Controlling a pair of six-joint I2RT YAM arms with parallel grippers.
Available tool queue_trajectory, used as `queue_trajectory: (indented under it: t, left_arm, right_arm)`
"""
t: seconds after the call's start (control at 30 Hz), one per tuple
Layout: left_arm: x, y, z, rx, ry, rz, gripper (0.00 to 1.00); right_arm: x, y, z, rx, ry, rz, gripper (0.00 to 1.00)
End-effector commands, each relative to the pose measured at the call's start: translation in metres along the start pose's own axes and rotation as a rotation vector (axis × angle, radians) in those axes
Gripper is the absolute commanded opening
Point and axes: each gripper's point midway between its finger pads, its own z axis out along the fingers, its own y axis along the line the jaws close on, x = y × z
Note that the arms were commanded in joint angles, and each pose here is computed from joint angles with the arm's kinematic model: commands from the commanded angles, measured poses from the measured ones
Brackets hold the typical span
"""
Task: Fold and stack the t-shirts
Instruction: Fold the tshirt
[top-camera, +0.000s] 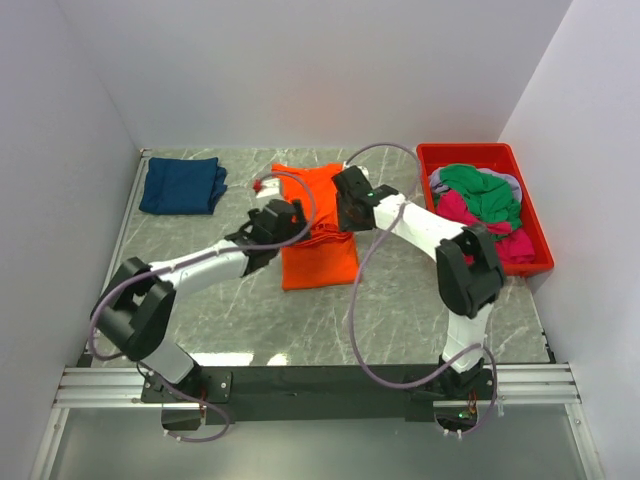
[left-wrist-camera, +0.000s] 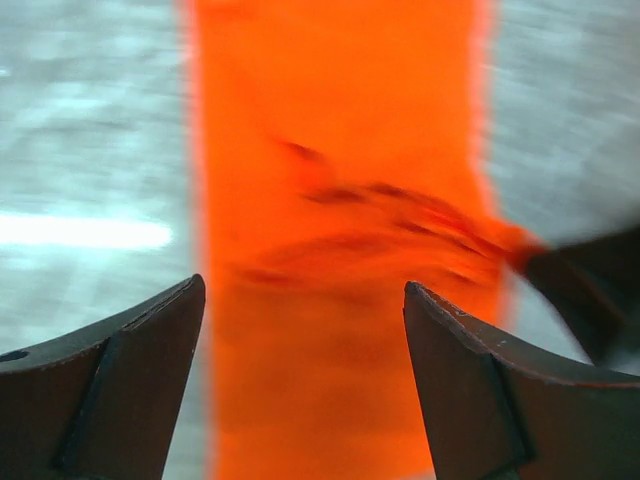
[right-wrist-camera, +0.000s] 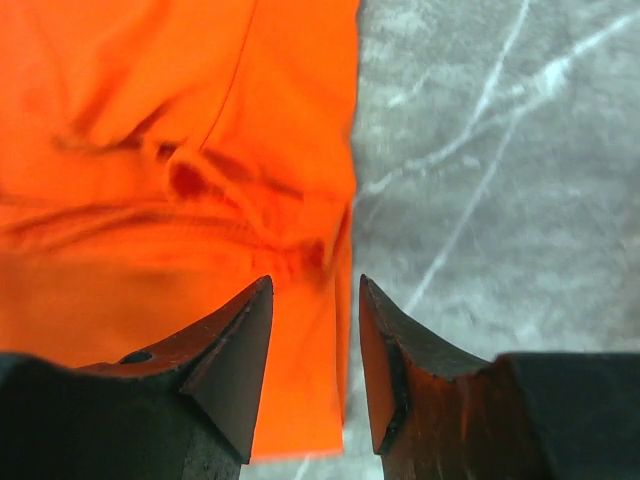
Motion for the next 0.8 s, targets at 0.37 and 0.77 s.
queue_trajectory:
  t: [0.37,0.77]
  left_arm:
    - [0.098,-0.124,-0.051,0.331,0.055,0.042,0.86]
    - [0.148,-0.113,-0.029,0.292,0.122,0.100,0.88]
  right_arm:
    - [0.011,0.010,-0.031,-0.150,-0.020,0.034,0.47]
    - [0.032,0.034,-0.009,-0.240,0.091,-0.012,0.44]
